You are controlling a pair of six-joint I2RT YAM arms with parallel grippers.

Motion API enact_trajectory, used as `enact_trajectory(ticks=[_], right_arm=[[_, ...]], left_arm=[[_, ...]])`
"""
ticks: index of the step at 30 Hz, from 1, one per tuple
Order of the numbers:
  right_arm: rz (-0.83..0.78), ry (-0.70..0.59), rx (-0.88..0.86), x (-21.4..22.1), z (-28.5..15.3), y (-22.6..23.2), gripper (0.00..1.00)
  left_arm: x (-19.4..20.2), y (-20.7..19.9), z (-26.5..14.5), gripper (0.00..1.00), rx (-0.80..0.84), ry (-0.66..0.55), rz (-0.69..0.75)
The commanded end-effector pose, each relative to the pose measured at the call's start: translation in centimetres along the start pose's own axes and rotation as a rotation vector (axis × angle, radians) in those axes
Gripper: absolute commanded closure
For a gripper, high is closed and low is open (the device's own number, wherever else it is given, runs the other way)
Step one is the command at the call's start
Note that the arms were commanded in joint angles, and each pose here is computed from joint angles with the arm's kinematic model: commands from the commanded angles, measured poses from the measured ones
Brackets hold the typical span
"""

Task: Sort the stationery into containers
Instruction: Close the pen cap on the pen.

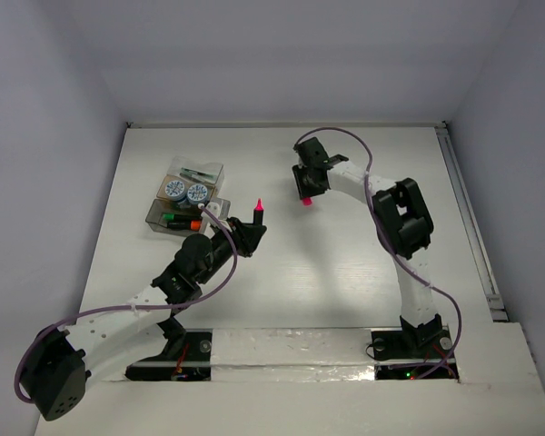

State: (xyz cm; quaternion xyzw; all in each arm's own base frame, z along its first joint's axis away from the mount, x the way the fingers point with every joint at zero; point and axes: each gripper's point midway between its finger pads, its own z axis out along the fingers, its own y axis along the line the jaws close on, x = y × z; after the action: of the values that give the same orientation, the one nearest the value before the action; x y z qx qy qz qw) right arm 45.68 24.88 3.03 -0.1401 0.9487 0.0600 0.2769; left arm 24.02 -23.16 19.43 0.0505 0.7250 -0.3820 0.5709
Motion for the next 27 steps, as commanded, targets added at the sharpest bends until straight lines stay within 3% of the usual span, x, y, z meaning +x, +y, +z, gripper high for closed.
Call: enact_trajectory(ticks=[1, 3, 14, 16, 22, 27], right_arm=[[0.039, -0.059, -0.056, -0.7, -1.0, 1.6, 0.87], [0.093, -0.141, -0.096, -2.5, -3.4, 2.2, 0.92], [0.301, -0.526, -0.274, -7.3, -16.0, 3.3, 0.92], [0.322, -0.586, -0.376, -8.0, -19.1, 4.5, 0.92], [0.371, -0.680, -0.493, -8.3, -23.8, 7.3, 0.94], [0.401, -0.698, -0.540, -6.7, -25.2, 8.9, 0.94]], left_arm=[[-0.9, -0.5, 0.0, 1.00, 0.028, -0.039, 0.005], [-0.6, -0.6, 0.1, 1.00, 0.035, -0.033, -0.002], [2.0, -3.3, 1.7, 1.00, 0.155, 0.059, -0.056], [2.6, -4.1, 1.9, 1.00, 0.152, 0.075, -0.037], [2.6, -5.3, 3.6, 1.00, 0.091, 0.063, -0.008], [1.6, -4.5, 4.6, 1.00, 0.025, 0.013, -0.033]])
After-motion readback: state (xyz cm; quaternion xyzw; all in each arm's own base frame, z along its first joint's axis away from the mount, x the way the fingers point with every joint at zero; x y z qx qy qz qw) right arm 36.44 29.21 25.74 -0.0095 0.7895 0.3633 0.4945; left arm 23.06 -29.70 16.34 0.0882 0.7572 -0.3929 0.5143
